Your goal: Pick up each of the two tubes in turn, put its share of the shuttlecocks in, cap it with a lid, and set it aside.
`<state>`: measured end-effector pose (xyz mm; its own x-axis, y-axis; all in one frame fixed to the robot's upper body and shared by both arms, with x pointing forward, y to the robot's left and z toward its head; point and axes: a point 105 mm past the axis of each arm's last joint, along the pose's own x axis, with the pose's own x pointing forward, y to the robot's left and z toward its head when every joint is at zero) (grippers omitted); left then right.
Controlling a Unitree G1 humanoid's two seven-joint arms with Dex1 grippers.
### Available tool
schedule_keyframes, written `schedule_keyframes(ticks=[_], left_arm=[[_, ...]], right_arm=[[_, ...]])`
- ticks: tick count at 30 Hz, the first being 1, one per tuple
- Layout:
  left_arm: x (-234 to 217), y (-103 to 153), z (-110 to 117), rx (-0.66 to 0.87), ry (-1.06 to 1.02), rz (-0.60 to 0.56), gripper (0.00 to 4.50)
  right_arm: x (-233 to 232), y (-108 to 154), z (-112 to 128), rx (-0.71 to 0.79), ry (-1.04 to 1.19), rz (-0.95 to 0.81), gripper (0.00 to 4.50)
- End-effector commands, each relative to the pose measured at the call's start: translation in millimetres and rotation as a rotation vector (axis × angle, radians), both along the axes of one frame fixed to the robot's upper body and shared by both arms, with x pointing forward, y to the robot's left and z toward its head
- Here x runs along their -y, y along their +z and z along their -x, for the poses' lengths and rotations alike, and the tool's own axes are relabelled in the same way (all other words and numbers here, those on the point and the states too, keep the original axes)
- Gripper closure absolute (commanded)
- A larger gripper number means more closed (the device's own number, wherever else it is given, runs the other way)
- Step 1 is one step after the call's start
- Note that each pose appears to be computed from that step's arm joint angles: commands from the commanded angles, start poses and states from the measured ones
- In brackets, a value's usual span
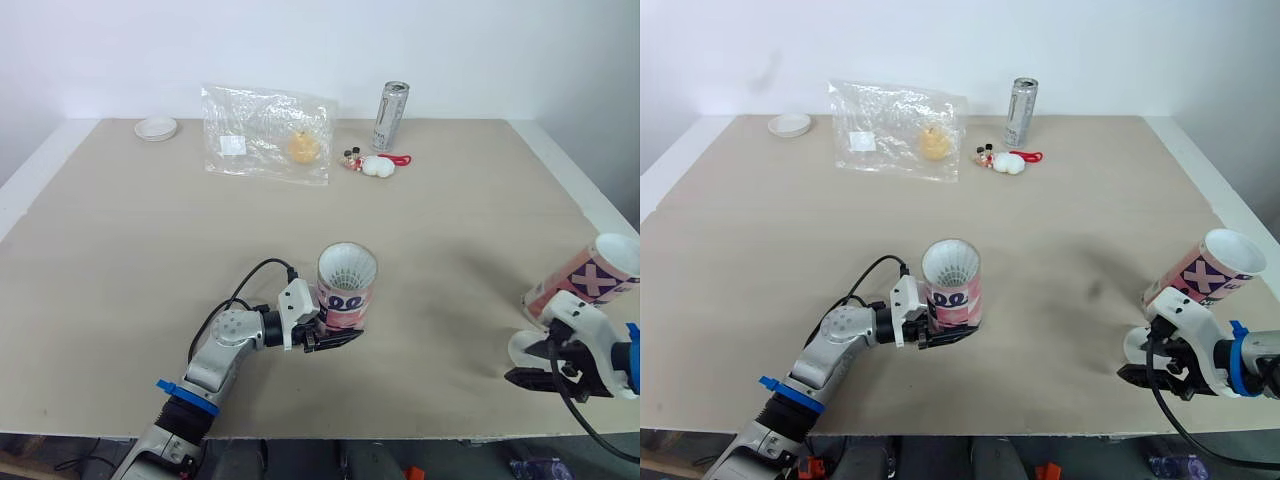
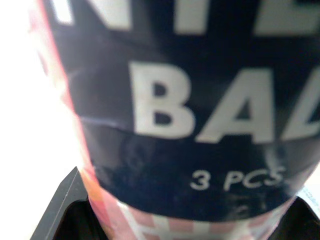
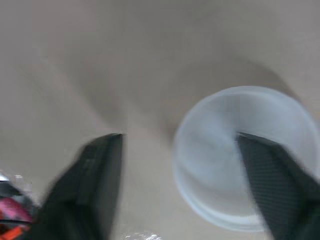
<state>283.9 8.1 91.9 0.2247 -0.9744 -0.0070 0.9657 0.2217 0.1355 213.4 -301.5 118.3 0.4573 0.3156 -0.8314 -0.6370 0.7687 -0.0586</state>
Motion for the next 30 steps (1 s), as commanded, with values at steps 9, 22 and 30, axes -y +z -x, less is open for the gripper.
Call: schedule_keyframes(ticks=[9,22,30], left_arm=[[-2,9,0,0.034,-0.004,0.017,1.60],[-6,5,-9,0.017,0.002,-0.018,1.60],[0,4,-33,0.009,0.045,-0.070,1.60]], right_arm=[[3,-13,0,-0.020,0.060,0.060,4.45],[-54,47,-23,0.204,0.431,-0.012,4.45],[-100,106,-50,0.487,0.868,0.151,4.45]])
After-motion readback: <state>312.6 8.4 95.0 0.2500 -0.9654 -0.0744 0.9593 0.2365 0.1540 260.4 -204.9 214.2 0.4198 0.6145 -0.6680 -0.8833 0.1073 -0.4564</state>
